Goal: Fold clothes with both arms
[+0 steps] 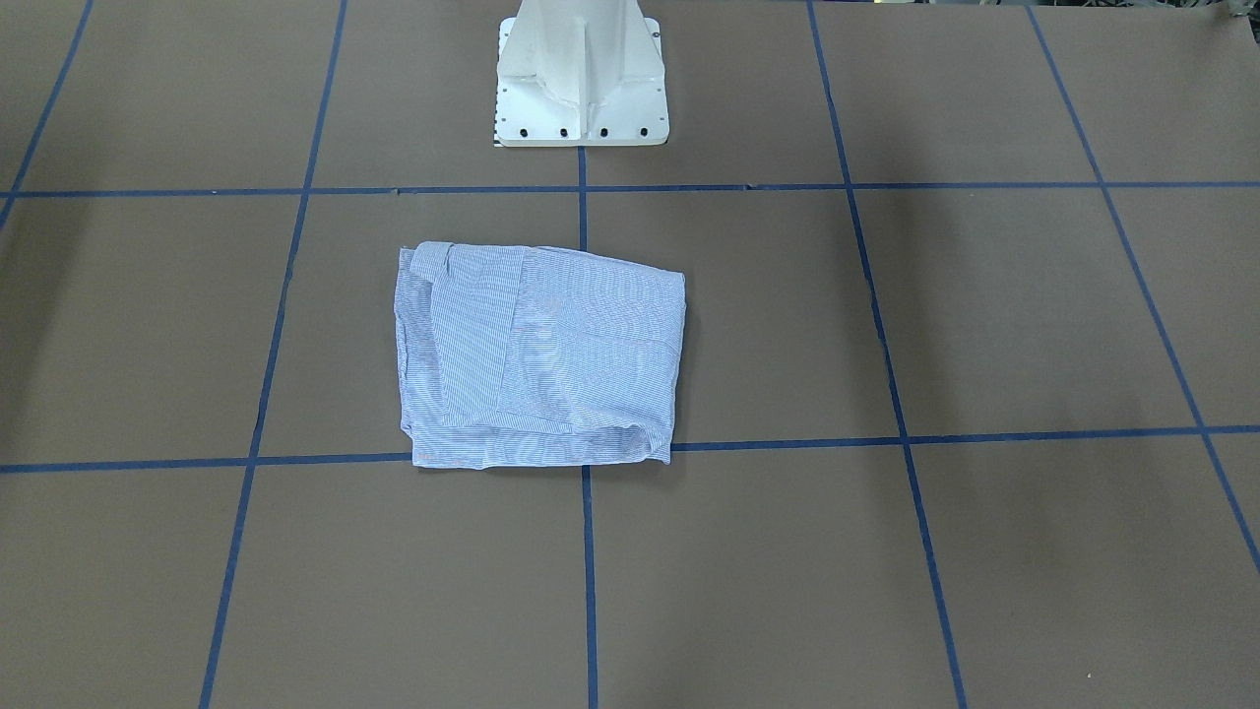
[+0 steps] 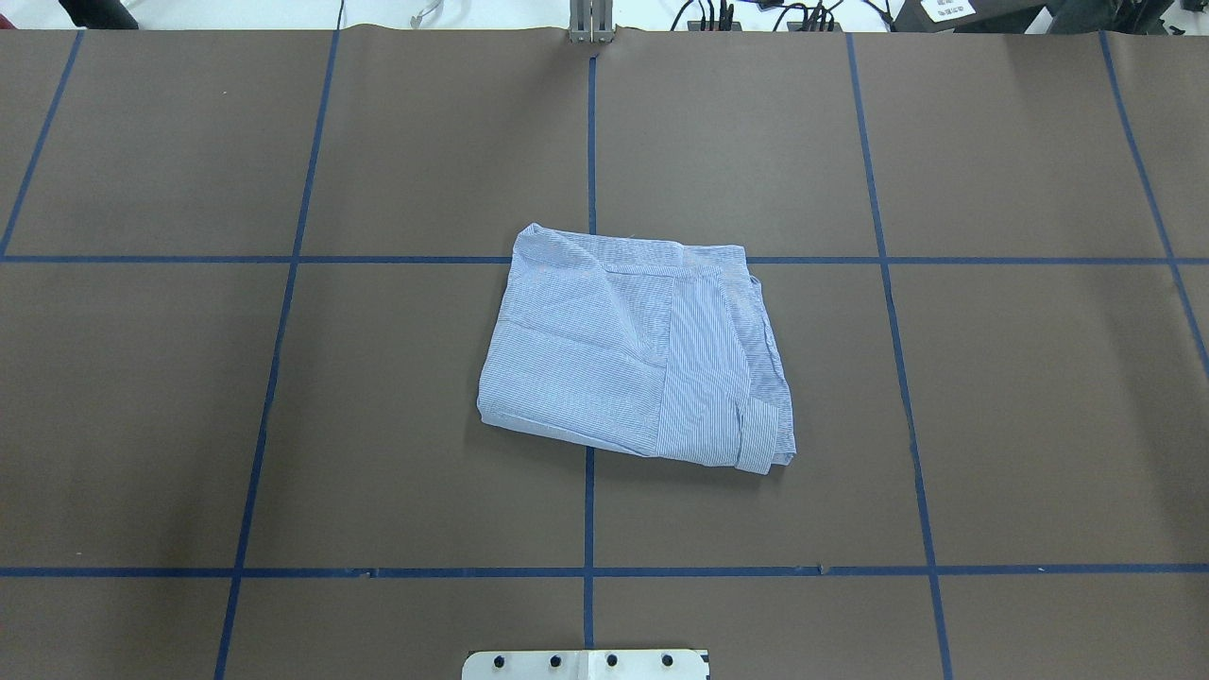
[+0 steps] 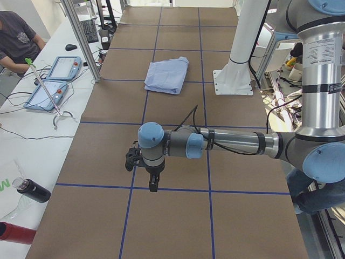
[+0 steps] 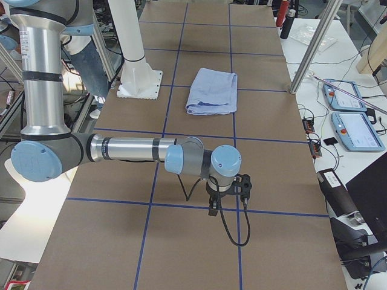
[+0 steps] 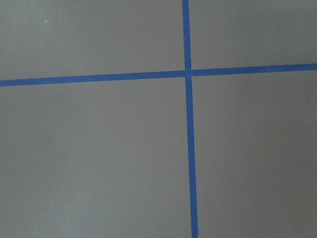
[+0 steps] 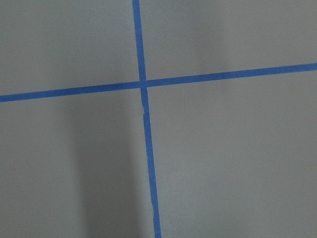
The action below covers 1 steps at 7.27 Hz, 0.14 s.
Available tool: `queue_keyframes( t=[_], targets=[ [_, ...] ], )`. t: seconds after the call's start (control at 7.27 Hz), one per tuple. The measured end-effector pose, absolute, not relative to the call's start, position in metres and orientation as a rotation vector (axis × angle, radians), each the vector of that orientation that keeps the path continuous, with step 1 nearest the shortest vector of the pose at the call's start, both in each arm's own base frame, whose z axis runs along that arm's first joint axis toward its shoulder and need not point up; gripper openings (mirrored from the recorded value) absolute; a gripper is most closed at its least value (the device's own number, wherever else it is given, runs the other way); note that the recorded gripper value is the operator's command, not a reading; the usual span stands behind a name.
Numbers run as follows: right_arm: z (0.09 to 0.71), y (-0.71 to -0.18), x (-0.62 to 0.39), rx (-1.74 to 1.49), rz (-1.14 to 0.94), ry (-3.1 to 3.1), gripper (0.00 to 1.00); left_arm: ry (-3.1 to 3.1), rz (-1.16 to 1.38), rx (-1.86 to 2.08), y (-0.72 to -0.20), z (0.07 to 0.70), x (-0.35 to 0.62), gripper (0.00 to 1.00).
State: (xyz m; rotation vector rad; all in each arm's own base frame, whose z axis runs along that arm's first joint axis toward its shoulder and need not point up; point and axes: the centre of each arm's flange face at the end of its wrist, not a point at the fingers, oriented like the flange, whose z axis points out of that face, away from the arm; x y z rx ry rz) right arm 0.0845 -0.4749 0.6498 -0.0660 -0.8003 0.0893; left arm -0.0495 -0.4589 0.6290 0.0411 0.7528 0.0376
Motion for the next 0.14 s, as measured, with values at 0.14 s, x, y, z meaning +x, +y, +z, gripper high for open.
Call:
queue_keyframes(
  t=[0.14],
  targets=[
    [0.6487,-0.4751,0.0843,-0.064,0.089,-0.804,1.0,0.781,0.037,0.04,-0.4596,0.6263,-0.0477,1.0]
  ],
)
